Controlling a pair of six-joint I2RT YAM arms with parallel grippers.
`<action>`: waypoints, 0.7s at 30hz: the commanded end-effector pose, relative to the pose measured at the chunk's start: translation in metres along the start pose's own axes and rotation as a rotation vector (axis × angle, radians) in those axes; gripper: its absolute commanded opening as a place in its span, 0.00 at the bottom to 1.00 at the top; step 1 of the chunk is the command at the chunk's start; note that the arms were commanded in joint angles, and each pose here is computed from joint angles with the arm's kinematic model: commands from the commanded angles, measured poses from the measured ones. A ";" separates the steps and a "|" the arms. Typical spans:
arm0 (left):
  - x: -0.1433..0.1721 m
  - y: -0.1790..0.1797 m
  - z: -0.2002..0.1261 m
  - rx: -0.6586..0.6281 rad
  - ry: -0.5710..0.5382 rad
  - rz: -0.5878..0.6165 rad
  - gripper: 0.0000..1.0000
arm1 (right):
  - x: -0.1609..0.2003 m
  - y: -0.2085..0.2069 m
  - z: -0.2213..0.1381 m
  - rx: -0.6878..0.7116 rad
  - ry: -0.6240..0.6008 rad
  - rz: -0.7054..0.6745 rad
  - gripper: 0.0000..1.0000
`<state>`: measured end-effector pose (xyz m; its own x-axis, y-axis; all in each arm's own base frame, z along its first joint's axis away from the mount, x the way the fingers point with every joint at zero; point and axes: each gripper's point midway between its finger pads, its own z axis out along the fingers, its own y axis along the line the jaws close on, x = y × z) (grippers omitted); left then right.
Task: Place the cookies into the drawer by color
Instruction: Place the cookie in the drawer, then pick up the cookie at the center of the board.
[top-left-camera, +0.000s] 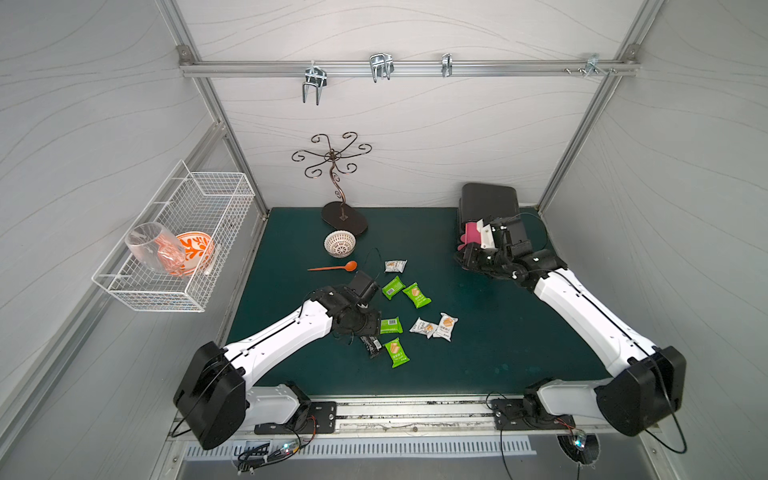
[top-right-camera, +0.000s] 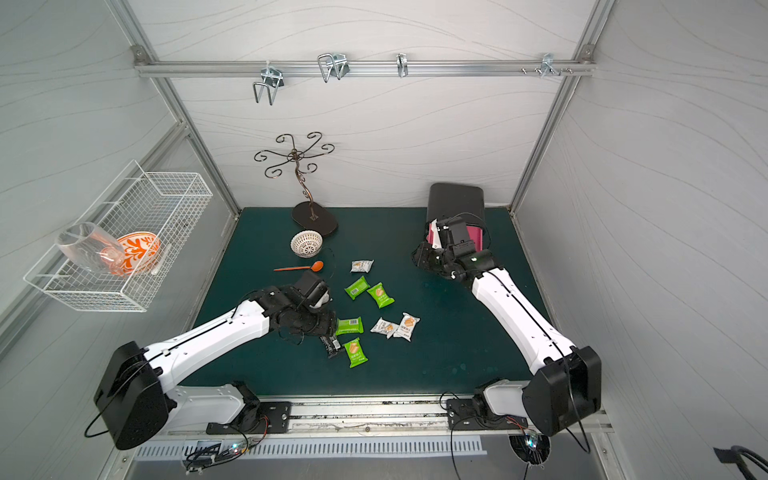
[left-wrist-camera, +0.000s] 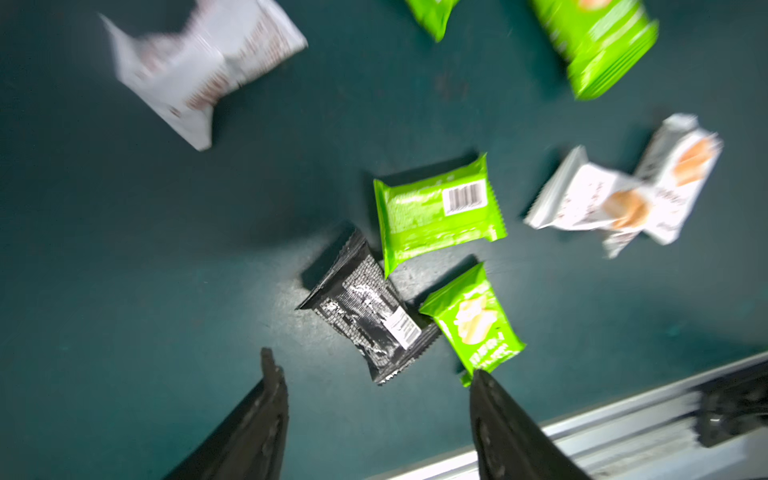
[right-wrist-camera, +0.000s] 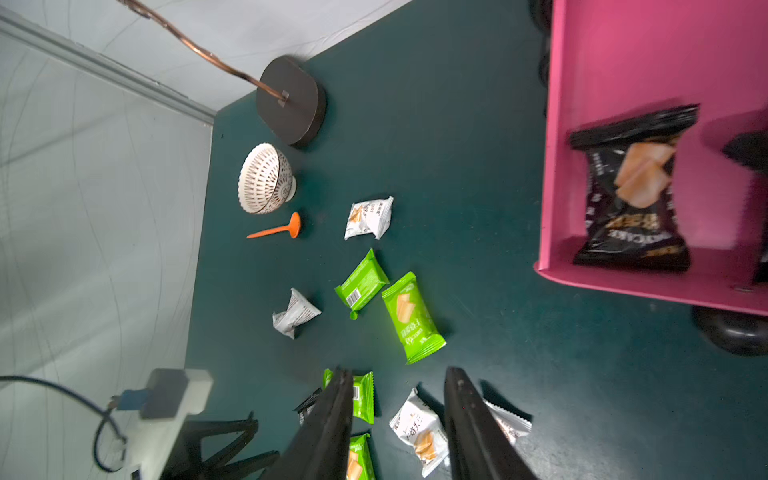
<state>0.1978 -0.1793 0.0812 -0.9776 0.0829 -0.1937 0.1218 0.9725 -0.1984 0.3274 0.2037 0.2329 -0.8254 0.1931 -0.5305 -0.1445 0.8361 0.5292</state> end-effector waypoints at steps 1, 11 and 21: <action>0.012 -0.007 0.017 -0.005 0.051 0.064 0.71 | 0.003 0.011 0.007 -0.026 0.018 -0.006 0.41; 0.019 -0.003 0.052 -0.082 0.127 0.073 0.75 | 0.011 0.010 0.003 -0.025 0.035 -0.028 0.42; 0.013 0.007 0.068 -0.169 0.137 0.101 0.72 | 0.015 0.012 0.003 -0.032 0.047 -0.042 0.41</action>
<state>0.1857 -0.1849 0.0141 -0.9820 0.1855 -0.0364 0.1872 0.9809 -0.0532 0.3215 0.2159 0.2260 -0.8435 0.1535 -0.5147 -0.1716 0.8310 0.5291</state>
